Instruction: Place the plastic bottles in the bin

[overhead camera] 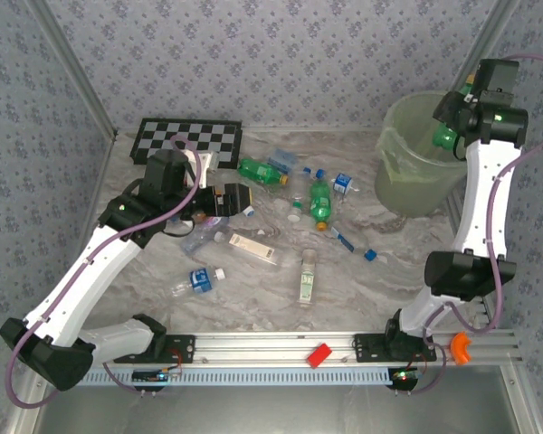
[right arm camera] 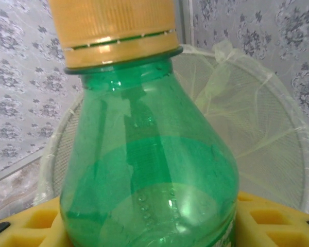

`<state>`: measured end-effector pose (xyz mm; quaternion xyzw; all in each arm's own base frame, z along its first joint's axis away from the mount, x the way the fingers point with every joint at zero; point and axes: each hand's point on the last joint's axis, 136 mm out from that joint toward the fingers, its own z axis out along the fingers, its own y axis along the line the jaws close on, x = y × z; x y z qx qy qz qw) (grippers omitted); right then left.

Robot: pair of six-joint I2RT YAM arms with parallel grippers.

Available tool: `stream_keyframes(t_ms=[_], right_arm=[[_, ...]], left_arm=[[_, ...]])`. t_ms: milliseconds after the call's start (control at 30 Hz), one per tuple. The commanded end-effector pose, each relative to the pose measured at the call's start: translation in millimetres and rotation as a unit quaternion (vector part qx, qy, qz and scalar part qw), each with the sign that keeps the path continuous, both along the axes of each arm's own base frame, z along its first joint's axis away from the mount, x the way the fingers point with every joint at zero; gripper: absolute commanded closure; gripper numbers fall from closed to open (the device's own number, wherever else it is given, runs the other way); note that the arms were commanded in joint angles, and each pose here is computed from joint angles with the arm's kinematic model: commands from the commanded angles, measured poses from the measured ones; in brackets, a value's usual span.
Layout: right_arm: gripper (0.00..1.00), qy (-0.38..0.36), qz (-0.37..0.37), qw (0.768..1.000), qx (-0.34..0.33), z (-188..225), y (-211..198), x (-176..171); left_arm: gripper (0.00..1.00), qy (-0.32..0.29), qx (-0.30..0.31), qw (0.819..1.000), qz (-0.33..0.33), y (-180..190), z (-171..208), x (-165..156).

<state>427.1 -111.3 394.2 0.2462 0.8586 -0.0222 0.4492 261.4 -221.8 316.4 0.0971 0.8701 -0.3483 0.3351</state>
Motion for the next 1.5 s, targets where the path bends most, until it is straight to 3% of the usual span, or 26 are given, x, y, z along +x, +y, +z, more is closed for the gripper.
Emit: stream_keyframes(t_ms=[0, 400, 467, 600, 1167, 1467], right_arm=[[0.45, 0.013, 0.003, 1.000, 0.018, -7.4, 0.8, 6.9], [0.44, 0.073, 0.028, 0.996, 0.032, -45.7, 13.4, 33.2], [0.36, 0.076, 0.033, 0.996, 0.033, -47.8, 15.8, 33.9], [0.00, 0.076, 0.039, 0.996, 0.030, -46.0, 18.7, 32.2], [0.00, 0.046, 0.047, 0.998, 0.003, -14.8, 36.0, 7.9], [0.00, 0.016, 0.085, 0.996, -0.037, 4.9, 88.1, -5.7]], left_arm=[[0.00, -0.018, 0.000, 1.000, -0.006, 1.9, 11.0, -5.5], [0.00, -0.017, 0.012, 1.000, 0.003, 6.9, 8.7, -5.9], [0.00, -0.016, 0.014, 1.000, 0.005, 7.6, 7.5, -5.5], [0.00, -0.016, 0.016, 1.000, 0.011, 9.1, 6.8, -4.3], [0.00, -0.023, 0.025, 0.999, 0.035, 18.1, 6.9, -1.8], [0.00, -0.037, 0.053, 0.991, 0.115, 46.6, 0.9, 7.2]])
